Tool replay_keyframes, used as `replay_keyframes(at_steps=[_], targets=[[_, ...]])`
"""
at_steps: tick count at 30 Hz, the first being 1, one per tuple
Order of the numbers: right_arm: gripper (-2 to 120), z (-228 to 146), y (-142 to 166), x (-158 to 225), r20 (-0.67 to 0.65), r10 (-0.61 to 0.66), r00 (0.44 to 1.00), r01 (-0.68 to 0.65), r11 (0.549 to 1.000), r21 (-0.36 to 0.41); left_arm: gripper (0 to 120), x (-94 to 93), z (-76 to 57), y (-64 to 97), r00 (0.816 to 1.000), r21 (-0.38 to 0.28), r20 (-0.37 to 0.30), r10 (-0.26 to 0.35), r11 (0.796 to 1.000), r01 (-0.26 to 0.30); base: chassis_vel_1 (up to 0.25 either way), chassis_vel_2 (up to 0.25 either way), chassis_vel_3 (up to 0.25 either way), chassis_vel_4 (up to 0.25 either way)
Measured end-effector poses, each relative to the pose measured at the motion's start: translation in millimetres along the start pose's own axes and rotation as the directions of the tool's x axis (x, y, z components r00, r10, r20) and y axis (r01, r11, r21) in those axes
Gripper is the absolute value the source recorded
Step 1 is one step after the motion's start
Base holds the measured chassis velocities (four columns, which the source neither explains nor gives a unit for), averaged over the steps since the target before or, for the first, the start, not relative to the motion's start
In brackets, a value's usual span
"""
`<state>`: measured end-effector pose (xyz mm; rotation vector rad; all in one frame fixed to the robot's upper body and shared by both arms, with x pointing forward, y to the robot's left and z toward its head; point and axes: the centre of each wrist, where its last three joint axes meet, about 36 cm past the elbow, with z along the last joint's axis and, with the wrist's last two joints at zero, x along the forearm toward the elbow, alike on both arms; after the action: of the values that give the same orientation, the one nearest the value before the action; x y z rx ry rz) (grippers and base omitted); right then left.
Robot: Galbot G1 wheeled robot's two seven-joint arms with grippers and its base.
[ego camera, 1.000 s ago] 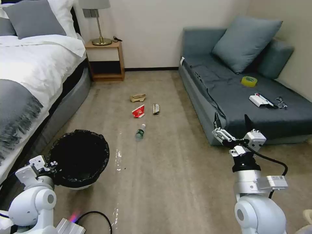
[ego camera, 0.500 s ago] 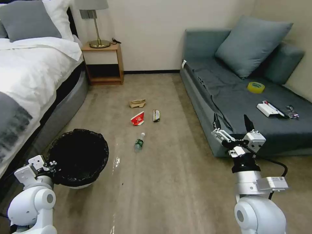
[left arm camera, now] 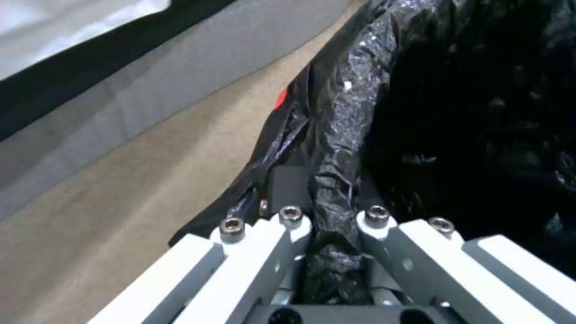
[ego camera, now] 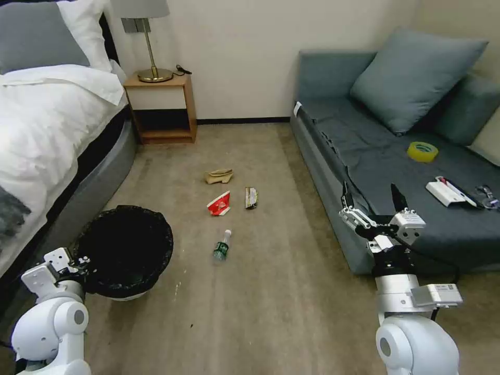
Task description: Pick up the trash bin, then pick up the garbage on the floor and place it into the trash bin.
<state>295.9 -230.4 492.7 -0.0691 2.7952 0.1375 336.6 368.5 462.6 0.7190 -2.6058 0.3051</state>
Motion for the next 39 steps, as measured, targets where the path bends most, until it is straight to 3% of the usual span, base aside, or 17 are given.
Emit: replay_keyframes(at_steps=[18,32,36,39], targets=[[100,0,4,-3,-0.011,-0.024,1.000,0.024,1.000,-0.012,3,2.9,-1.3,2.4,1.000,0.011,0.003,-0.006,1.000,0.006,-0.181,0.190,0.184,-0.185],[100,3,7,-6,-0.030,-0.022,0.999,0.021,1.000,-0.015,3,2.7,-1.7,2.5,1.000,0.012,0.005,-0.006,1.000,0.006,-0.105,0.109,0.113,-0.110],[100,1,14,-11,-0.073,-0.031,0.997,0.028,0.999,-0.044,3,3.1,-1.9,1.6,1.000,0.009,0.006,-0.003,1.000,0.002,-0.034,0.022,0.029,-0.023],[100,-3,27,-18,-0.157,-0.056,0.986,0.038,0.993,-0.111,3,4.3,-3.6,1.4,1.000,0.006,0.011,-0.001,1.000,0.001,0.000,0.000,0.000,0.000]])
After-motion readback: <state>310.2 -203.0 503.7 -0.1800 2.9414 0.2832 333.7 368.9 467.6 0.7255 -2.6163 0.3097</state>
